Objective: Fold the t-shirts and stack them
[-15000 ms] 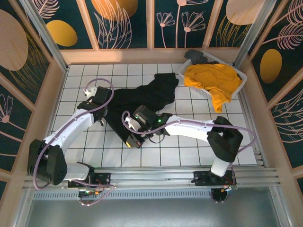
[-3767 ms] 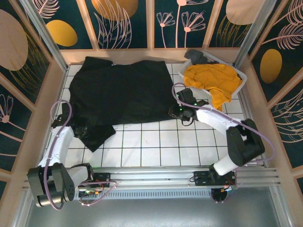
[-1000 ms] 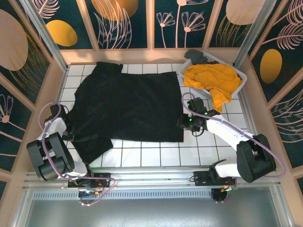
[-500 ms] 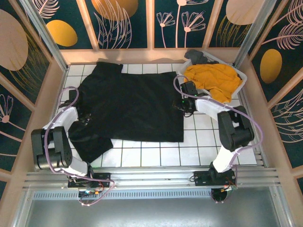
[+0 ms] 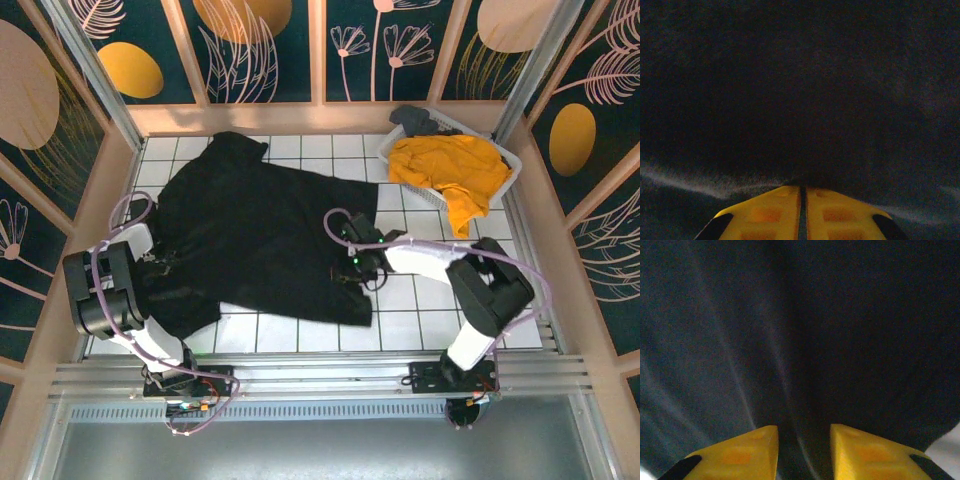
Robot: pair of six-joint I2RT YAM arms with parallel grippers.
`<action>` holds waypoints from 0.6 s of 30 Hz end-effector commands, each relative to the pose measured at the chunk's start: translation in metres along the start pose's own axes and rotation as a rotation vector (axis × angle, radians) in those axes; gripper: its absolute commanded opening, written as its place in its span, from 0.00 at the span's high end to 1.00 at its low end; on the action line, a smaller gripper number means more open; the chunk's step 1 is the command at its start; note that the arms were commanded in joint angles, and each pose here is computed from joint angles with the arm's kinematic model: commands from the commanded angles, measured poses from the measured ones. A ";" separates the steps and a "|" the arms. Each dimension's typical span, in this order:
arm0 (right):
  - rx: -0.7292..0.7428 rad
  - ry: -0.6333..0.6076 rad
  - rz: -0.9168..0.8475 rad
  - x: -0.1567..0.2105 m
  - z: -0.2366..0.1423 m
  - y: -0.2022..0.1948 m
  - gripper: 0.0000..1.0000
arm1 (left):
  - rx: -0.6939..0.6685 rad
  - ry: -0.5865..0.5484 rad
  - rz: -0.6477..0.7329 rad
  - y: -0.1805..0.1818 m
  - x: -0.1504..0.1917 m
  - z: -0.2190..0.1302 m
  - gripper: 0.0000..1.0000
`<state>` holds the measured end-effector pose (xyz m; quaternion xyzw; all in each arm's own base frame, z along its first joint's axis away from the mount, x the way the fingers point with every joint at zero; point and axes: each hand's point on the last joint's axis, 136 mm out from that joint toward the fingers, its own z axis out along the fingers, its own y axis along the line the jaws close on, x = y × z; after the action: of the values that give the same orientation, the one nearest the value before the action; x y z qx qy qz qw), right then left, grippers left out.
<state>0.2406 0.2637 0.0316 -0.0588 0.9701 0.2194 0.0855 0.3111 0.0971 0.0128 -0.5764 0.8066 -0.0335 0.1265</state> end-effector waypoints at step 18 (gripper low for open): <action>0.213 -0.504 0.287 -0.245 -0.064 -0.124 0.61 | -0.023 0.001 0.060 0.001 -0.010 0.003 0.88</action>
<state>0.4705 0.1415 0.0788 0.1530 0.9375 0.1456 0.2765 0.3169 0.1119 0.0141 -0.5612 0.8172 -0.0127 0.1307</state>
